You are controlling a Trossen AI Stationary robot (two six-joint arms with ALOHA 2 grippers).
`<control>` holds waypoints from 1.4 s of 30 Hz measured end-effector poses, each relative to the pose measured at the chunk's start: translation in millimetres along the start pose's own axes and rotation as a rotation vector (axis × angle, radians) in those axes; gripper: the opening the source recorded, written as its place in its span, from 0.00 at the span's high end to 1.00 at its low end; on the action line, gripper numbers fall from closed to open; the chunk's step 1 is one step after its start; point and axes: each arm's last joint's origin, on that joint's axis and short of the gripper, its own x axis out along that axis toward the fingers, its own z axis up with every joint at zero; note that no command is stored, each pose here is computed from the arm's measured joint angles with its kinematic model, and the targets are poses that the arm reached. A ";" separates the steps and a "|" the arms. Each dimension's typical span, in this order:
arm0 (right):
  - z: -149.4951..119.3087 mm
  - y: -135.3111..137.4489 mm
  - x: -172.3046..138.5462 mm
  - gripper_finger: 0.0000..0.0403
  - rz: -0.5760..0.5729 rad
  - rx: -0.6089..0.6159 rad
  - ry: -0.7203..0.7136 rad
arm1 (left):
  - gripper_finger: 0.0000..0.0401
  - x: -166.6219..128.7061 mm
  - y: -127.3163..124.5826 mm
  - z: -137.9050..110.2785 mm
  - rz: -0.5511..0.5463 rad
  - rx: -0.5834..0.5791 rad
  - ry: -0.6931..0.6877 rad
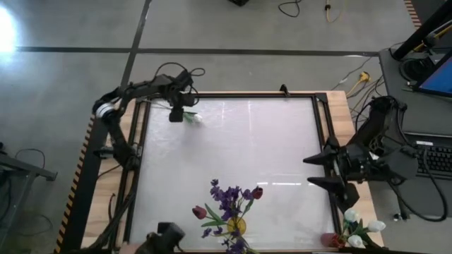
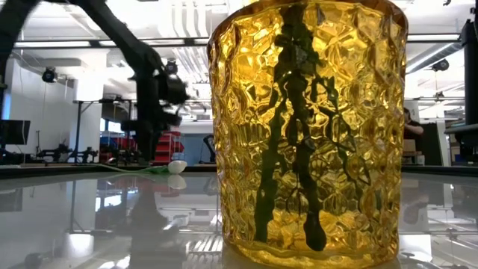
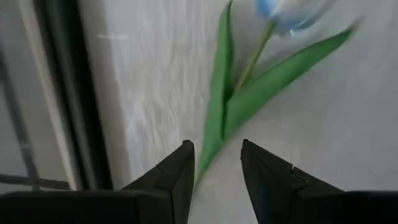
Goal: Sort flowers into vase by color
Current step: Put the white flower into the red vase
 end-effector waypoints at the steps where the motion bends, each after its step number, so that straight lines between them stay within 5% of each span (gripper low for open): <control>1: 0.6 2.4 1.7 0.33 -0.020 0.000 -0.008 | 0.71 7.7 4.9 0.5 -0.016 0.008 0.015; 8: 5.2 16.2 10.7 0.33 -0.128 0.000 -0.053 | 0.72 33.4 20.8 17.2 -0.121 0.122 0.051; 21: -0.9 20.2 24.9 0.33 -0.187 -0.050 -0.046 | 0.79 22.4 11.7 24.0 -0.251 0.158 -0.045; 27: 0.4 18.0 24.8 0.33 -0.192 -0.045 -0.047 | 0.75 31.1 13.5 27.4 -0.107 0.086 0.004; 36: 3.0 16.1 22.9 0.33 -0.190 -0.032 -0.052 | 0.53 34.4 7.8 29.9 -0.131 0.084 -0.020; 42: 3.0 16.1 22.9 0.33 -0.190 -0.039 -0.052 | 0.57 37.1 9.4 31.3 -0.115 0.073 -0.027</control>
